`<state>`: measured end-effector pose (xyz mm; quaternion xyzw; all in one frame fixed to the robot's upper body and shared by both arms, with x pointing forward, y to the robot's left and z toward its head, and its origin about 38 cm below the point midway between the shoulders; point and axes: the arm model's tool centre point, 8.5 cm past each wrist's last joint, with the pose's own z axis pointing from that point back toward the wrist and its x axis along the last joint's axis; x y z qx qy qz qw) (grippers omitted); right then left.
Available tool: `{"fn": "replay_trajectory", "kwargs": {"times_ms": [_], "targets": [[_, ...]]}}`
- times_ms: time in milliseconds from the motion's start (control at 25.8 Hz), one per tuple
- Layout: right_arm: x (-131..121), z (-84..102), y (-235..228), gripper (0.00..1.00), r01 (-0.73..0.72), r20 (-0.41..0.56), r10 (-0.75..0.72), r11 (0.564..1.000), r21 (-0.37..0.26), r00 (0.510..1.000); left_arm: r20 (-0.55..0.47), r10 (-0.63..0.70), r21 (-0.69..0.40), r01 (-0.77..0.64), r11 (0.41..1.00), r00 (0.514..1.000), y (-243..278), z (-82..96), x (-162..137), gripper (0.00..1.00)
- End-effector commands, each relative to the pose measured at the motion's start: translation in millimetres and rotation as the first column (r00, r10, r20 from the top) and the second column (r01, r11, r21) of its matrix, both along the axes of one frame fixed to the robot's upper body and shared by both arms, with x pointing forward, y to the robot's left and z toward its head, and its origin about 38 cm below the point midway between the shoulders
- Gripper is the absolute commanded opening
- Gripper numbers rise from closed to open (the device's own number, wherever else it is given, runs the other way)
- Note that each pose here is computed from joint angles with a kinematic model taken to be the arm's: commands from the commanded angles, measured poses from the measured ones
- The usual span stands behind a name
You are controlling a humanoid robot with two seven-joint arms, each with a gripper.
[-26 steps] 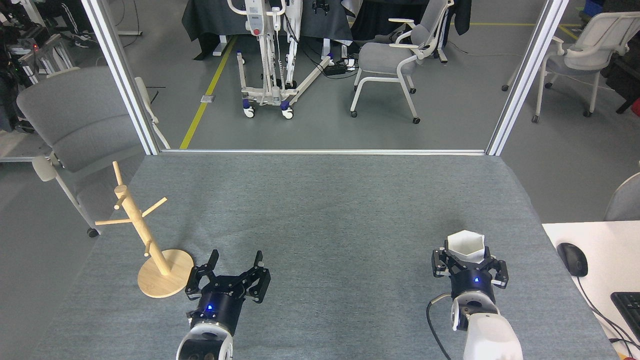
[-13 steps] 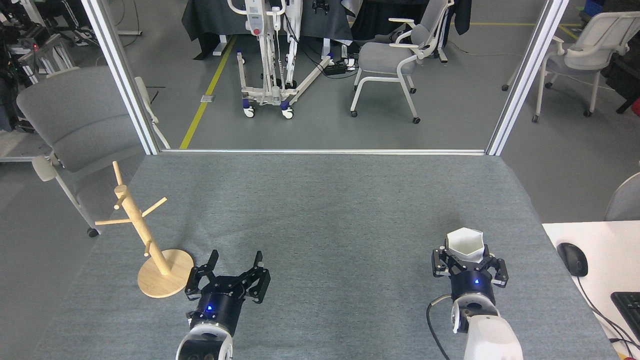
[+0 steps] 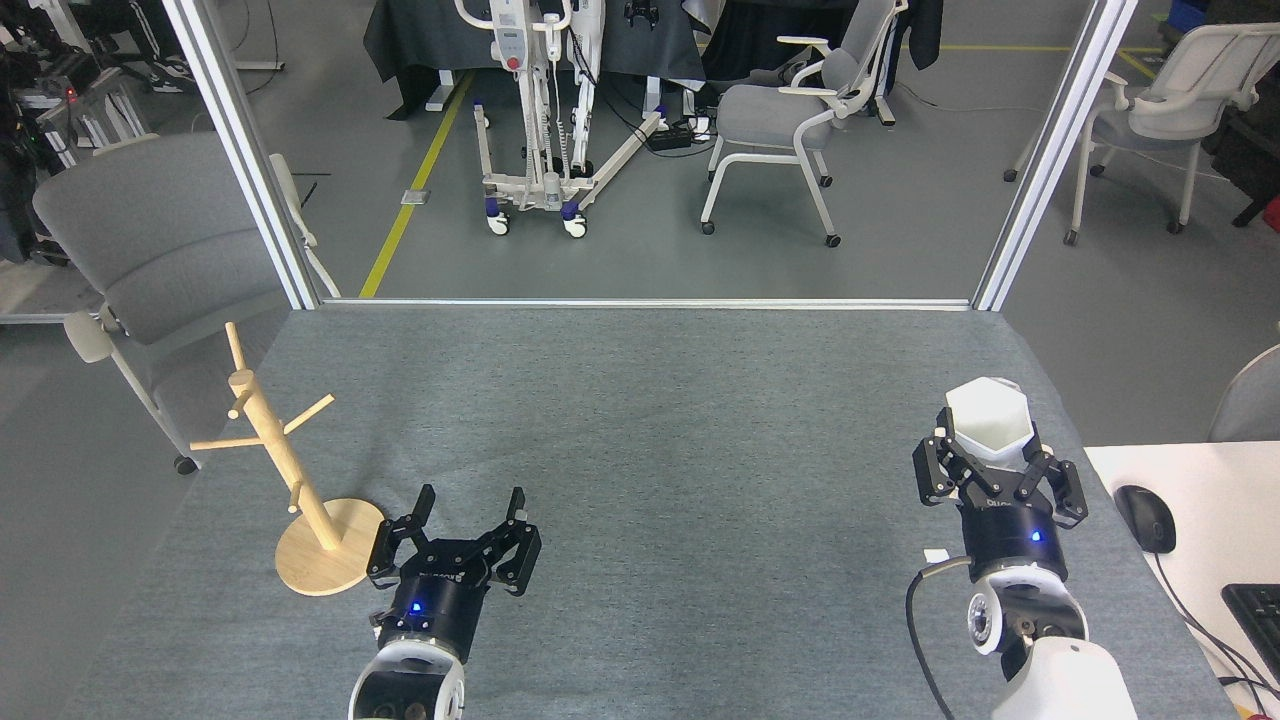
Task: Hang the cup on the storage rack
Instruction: 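Carry the cup toward the left gripper and bring the left gripper under it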
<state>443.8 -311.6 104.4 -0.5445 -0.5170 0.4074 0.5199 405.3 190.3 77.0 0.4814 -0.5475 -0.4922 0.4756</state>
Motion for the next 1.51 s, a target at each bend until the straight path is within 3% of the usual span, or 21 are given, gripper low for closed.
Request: {"fn": "replay_trajectory", "kwargs": {"times_ms": [0, 155, 271, 387, 542, 658, 774, 852, 1046, 1317, 1472], "targets": [[-27, 13.7, 20, 0.06, 0.048, 0.068, -0.052, 0.997, 0.058, 0.996, 0.04, -0.043, 0.007, 0.042, 0.999, 0.998, -6, 11.5, -1, 0.99], [-29, 19.1, 54, 0.0, 0.045, 0.068, -0.049, 0.998, 0.053, 0.996, 0.063, -0.211, 0.038, 0.209, 0.977, 0.975, -48, 18.6, -9, 0.99], [-25, 18.7, 80, 0.0, 0.066, 0.013, -0.067, 0.996, 0.054, 0.998, 0.048, -0.304, 0.078, 0.3, 0.951, 0.951, -83, 14.4, -17, 0.99], [-18, 27.1, 114, 0.0, 0.082, -0.021, -0.081, 0.996, 0.047, 0.996, 0.002, -0.368, 0.2, 0.36, 0.911, 0.93, -111, 0.7, -24, 0.99], [-19, 39.9, 141, 0.0, 0.143, -0.01, -0.143, 0.989, 0.047, 0.99, -0.063, -0.426, 0.241, 0.429, 0.871, 0.902, -136, -19.5, -24, 0.99], [-27, 33.2, 156, 0.0, 0.181, -0.041, -0.179, 0.982, 0.049, 0.983, -0.122, -0.452, 0.259, 0.468, 0.845, 0.884, -151, -36.5, -18, 0.99], [-36, 19.0, 172, 0.0, 0.185, -0.161, -0.175, 0.981, 0.052, 0.971, -0.122, -0.441, 0.273, 0.457, 0.846, 0.889, -152, -30.8, 0, 0.99], [-41, 10.3, 183, 0.0, 0.162, -0.225, -0.147, 0.986, 0.046, 0.963, -0.106, -0.445, 0.255, 0.457, 0.852, 0.889, -153, -20.8, 11, 0.99], [-41, 7.7, 186, 0.0, 0.152, -0.239, -0.137, 0.987, 0.043, 0.961, -0.103, -0.475, 0.151, 0.486, 0.861, 0.874, -158, -4.5, 23, 0.99], [-39, 6.3, 181, 0.0, 0.146, -0.24, -0.136, 0.989, 0.027, 0.961, -0.151, -0.608, 0.135, 0.626, 0.768, 0.779, -171, -17.1, 10, 0.99], [-33, 15.2, 182, 0.0, 0.145, -0.222, -0.134, 0.989, 0.032, 0.966, -0.188, -0.647, 0.116, 0.671, 0.733, 0.739, -174, -28.0, 6, 0.99]]}}
